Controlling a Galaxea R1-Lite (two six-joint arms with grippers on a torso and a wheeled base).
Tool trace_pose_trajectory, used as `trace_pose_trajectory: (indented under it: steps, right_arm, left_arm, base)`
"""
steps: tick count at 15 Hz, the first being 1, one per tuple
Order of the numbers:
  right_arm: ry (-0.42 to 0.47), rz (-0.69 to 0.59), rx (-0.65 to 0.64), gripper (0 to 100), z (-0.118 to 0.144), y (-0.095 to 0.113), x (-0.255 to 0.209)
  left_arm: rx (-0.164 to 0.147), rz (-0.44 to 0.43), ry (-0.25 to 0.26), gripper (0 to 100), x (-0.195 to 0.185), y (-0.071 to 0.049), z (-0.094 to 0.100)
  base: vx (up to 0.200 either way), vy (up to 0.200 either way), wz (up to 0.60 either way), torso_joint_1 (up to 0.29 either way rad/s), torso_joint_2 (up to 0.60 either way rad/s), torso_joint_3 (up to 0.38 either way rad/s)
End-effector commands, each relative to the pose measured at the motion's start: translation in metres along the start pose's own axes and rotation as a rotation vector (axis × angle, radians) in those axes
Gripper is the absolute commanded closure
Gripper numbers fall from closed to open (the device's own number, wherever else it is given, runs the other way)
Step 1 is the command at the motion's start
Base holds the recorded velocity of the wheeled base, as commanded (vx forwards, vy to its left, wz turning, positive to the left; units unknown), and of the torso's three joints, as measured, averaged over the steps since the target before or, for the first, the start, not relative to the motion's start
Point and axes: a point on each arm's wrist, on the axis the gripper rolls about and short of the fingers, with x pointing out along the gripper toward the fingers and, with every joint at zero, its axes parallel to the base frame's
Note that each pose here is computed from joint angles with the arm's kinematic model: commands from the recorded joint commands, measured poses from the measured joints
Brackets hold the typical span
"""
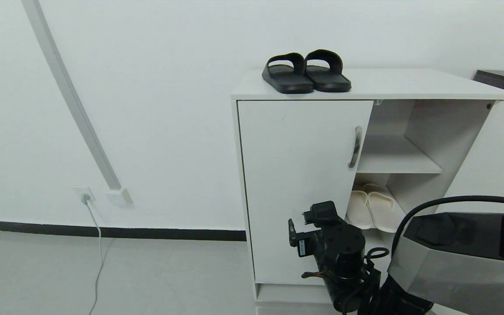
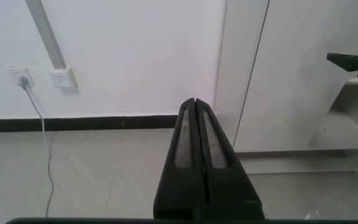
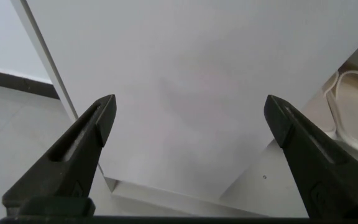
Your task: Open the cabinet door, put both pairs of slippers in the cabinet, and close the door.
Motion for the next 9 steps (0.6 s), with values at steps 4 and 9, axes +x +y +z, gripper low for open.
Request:
trace_pose_trajectory:
  steps: [4,9]
  right_arm:
    - [0.004,0.001,-0.004,0,-0.0018,0.0005,0.0000]
    - [0.004,0.001,-0.004,0,-0.0018,0.0005,0.0000]
  left_arm:
    - [0.000,0.000,0.001,100,0.0001,0.0000,0.0000]
    - [0.000,0.000,0.001,100,0.0001,0.0000,0.0000]
  base:
    - [0.000,0.000,0.00,0.104,-0.44,-0.342]
    - [0.000,0.000,0.00,0.137,-0.47,-0.330]
